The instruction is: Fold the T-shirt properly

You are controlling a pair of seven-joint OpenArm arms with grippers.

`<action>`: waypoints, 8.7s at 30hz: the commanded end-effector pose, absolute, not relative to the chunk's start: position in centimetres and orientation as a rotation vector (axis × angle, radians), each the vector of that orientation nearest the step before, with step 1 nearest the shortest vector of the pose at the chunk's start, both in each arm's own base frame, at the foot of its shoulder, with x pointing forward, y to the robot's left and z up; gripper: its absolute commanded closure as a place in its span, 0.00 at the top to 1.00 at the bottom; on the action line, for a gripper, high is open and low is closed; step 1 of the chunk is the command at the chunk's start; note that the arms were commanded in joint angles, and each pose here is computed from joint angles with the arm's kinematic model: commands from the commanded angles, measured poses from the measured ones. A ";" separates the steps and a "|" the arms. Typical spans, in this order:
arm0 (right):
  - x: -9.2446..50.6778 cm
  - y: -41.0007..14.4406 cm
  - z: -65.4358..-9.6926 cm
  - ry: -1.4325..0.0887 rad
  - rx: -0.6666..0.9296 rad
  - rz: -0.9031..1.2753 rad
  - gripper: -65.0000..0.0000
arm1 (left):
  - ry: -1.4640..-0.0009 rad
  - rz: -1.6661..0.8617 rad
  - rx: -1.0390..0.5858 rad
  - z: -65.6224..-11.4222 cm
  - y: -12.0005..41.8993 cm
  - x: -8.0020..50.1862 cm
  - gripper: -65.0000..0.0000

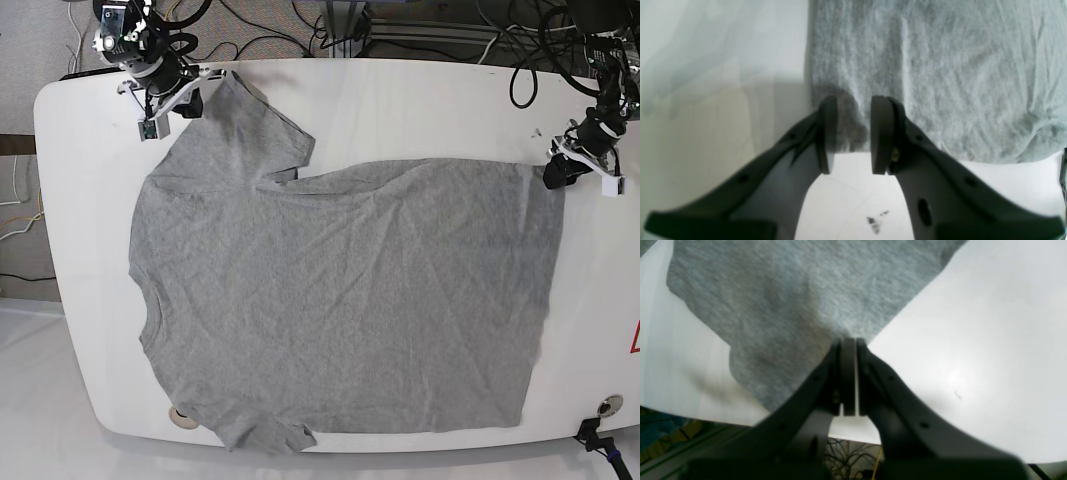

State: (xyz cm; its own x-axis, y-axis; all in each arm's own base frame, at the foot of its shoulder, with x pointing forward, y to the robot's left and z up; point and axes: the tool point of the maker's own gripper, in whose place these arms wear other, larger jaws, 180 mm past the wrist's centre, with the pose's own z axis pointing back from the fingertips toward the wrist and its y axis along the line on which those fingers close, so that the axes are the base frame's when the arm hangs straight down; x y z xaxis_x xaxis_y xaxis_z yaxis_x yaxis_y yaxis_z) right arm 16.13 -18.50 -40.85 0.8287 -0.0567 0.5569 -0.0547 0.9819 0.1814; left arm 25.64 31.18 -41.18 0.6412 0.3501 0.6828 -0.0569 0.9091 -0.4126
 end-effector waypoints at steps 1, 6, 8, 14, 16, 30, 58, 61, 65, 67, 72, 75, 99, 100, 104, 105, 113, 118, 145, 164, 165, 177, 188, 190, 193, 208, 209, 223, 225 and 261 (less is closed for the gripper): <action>16.4 -18.3 -40.3 -0.620 0.197 0.006 0.00 | -0.889 0.214 -0.371 -39.8 31.6 26.3 0.26; 16.5 -18.0 -40.3 -0.625 0.204 -0.005 0.01 | -0.896 0.195 -0.377 -39.6 31.4 26.6 0.27; 16.3 -18.1 -40.3 -0.620 0.199 -0.006 0.01 | -0.894 0.192 -0.376 -39.6 31.4 26.5 0.27; 16.3 -18.0 -40.6 -0.614 0.205 -0.004 0.01 | -0.900 0.197 -0.374 -39.5 31.6 26.6 0.28; 16.3 -17.9 -40.6 -0.615 0.209 -0.011 0.01 | -0.894 0.191 -0.374 -39.6 31.5 26.7 0.28; 16.0 -18.1 -41.1 -0.597 0.205 -0.012 0.01 | -0.878 0.161 -0.384 -39.6 31.1 26.5 0.27; 17.5 -17.6 -40.4 -0.638 0.225 0.041 0.00 | -0.821 0.183 -0.475 -41.7 29.0 26.0 0.28; 17.6 -17.5 -40.5 -0.638 0.228 0.037 0.00 | -0.802 0.178 -0.489 -42.5 28.2 26.0 0.28; 17.5 -17.6 -40.6 -0.634 0.229 0.032 0.00 | -0.791 0.162 -0.502 -42.7 27.4 26.1 0.28; 17.4 -17.6 -40.8 -0.625 0.229 0.032 0.00 | -0.784 0.155 -0.510 -42.7 27.1 26.2 0.28; 17.4 -17.6 -40.9 -0.623 0.230 0.027 0.00 | -0.778 0.159 -0.533 -42.6 26.8 26.4 0.29; 17.2 -17.7 -41.0 -0.619 0.232 0.022 0.00 | -0.774 0.170 -0.529 -42.9 27.1 26.6 0.29; 16.2 -16.3 -41.0 -0.595 0.331 0.004 0.00 | -0.807 0.173 -0.533 -42.6 27.5 27.1 0.24; 16.1 -16.2 -41.1 -0.592 0.341 0.003 0.00 | -0.809 0.166 -0.536 -42.5 27.4 27.2 0.21; 16.0 -15.9 -40.8 -0.596 0.365 0.002 0.00 | -0.822 0.170 -0.533 -42.3 27.4 27.5 0.00; 15.7 -15.7 -41.1 -0.586 0.373 0.001 0.00 | -0.822 0.165 -0.530 -42.2 27.5 27.4 0.00; 14.6 -15.8 -41.4 -0.561 0.371 0.004 0.00 | -0.834 0.110 -0.541 -40.6 26.7 27.9 0.00; 14.4 -15.9 -41.5 -0.555 0.363 0.008 0.00 | -0.844 0.080 -0.530 -40.0 26.6 28.2 0.00; 14.4 -18.4 -41.7 -0.568 0.251 0.050 0.00 | -0.839 0.005 -0.465 -39.0 28.9 27.2 0.00; 16.7 -17.0 -40.8 -0.639 0.292 0.038 0.02 | -0.728 0.003 -0.447 -41.6 28.7 24.2 0.04; 16.7 -17.0 -40.8 -0.639 0.292 0.038 0.02 | -0.730 0.002 -0.445 -41.5 28.8 24.3 0.10; 16.8 -17.0 -40.3 -0.653 0.289 0.043 0.23 | -0.819 -0.044 -0.385 -38.0 30.5 25.6 0.39; 17.0 -16.9 -40.0 -0.661 0.288 0.048 0.41 | -0.856 -0.059 -0.354 -36.2 31.3 26.2 0.50; 17.1 -16.6 -39.7 -0.672 0.295 0.043 0.45 | -0.855 -0.058 -0.354 -36.3 31.4 26.1 0.50; 17.3 -16.8 -39.3 -0.691 0.288 0.016 0.52 | -0.871 -0.038 -0.337 -35.8 32.3 26.0 0.51; 17.3 -16.2 -39.1 -0.700 0.308 0.064 0.54 | -0.832 0.047 -0.338 -37.7 33.9 24.4 0.66; 17.3 -16.2 -39.1 -0.700 0.308 0.064 0.54 | -0.831 0.046 -0.338 -37.7 33.9 24.4 0.66; 17.3 -16.2 -39.1 -0.700 0.308 0.064 0.54 | -0.778 0.131 -0.379 -40.7 33.2 23.0 0.66; 17.3 -16.2 -39.1 -0.700 0.308 0.064 0.54 | -0.761 0.117 -0.394 -41.1 32.4 22.9 0.66; 15.9 -19.7 -37.0 -0.788 0.378 -0.207 0.59 | -0.798 0.088 -0.420 -41.6 29.1 26.0 0.00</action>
